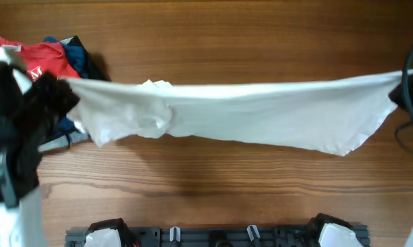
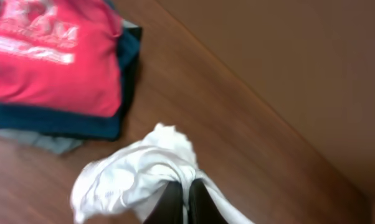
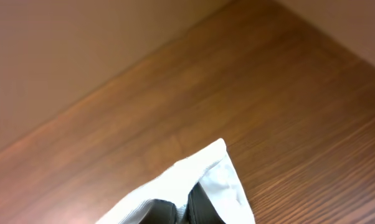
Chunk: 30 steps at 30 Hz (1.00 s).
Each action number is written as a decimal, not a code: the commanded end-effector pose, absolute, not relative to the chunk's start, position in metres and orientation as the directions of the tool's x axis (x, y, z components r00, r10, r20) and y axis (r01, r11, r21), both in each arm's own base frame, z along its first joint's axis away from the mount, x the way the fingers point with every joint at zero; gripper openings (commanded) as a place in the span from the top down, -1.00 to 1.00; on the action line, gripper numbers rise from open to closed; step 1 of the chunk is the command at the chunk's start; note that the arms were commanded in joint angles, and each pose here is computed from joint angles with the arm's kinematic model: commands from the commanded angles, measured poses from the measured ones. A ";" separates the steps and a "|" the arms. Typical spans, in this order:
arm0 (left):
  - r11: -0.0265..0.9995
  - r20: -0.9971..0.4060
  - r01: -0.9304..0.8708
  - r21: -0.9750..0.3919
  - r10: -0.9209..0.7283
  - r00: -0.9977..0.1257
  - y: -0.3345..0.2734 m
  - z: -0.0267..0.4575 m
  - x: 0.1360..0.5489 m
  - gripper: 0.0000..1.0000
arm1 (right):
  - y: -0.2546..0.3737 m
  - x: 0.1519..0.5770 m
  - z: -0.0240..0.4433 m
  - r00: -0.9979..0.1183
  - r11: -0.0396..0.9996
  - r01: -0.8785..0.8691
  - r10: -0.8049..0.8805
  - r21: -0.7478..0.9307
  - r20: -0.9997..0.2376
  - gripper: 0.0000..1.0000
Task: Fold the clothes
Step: 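Lift the shirt with both grippers and stretch it taut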
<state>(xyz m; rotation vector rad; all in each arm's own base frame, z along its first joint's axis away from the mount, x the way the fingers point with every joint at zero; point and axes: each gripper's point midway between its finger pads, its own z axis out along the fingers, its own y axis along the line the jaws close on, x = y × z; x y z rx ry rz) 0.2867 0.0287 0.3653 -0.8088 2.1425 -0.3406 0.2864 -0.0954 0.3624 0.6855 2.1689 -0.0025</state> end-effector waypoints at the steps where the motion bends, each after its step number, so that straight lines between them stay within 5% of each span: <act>1: 0.782 -0.563 -0.355 -0.512 -0.618 -0.550 0.012 0.350 0.338 0.92 | -0.102 0.336 0.320 -0.603 0.869 0.435 0.475 0.235 -0.641 0.92; 7: 0.870 -0.672 -0.104 -0.482 -0.444 -0.593 -0.032 0.323 0.451 0.92 | -0.113 0.418 0.277 -0.610 0.873 0.375 0.485 0.311 -0.626 0.91; 12: 0.870 -0.777 -0.002 -0.494 -0.442 -0.448 -0.036 0.359 0.513 0.92 | -0.123 0.459 0.315 -0.439 0.843 0.347 0.534 0.412 -0.723 0.92; 18: 0.880 -0.879 0.088 -0.466 -0.449 -0.161 -0.014 0.482 0.514 0.92 | -0.128 0.467 0.411 -0.250 0.874 0.259 0.471 0.410 -0.846 0.91; 21: 0.883 -0.885 0.091 -0.461 -0.450 -0.118 -0.004 0.514 0.500 0.92 | -0.126 0.463 0.433 -0.223 0.885 0.243 0.450 0.398 -0.865 0.91; 26: 0.875 -0.814 -0.023 -0.484 -0.460 -0.356 -0.006 0.454 0.485 0.92 | -0.132 0.451 0.399 -0.328 0.873 0.334 0.460 0.354 -0.825 0.91; 30: 0.867 -0.596 -0.224 -0.446 -0.474 -0.648 -0.006 0.353 0.459 0.92 | -0.141 0.436 0.342 -0.508 0.881 0.417 0.431 0.225 -0.746 0.91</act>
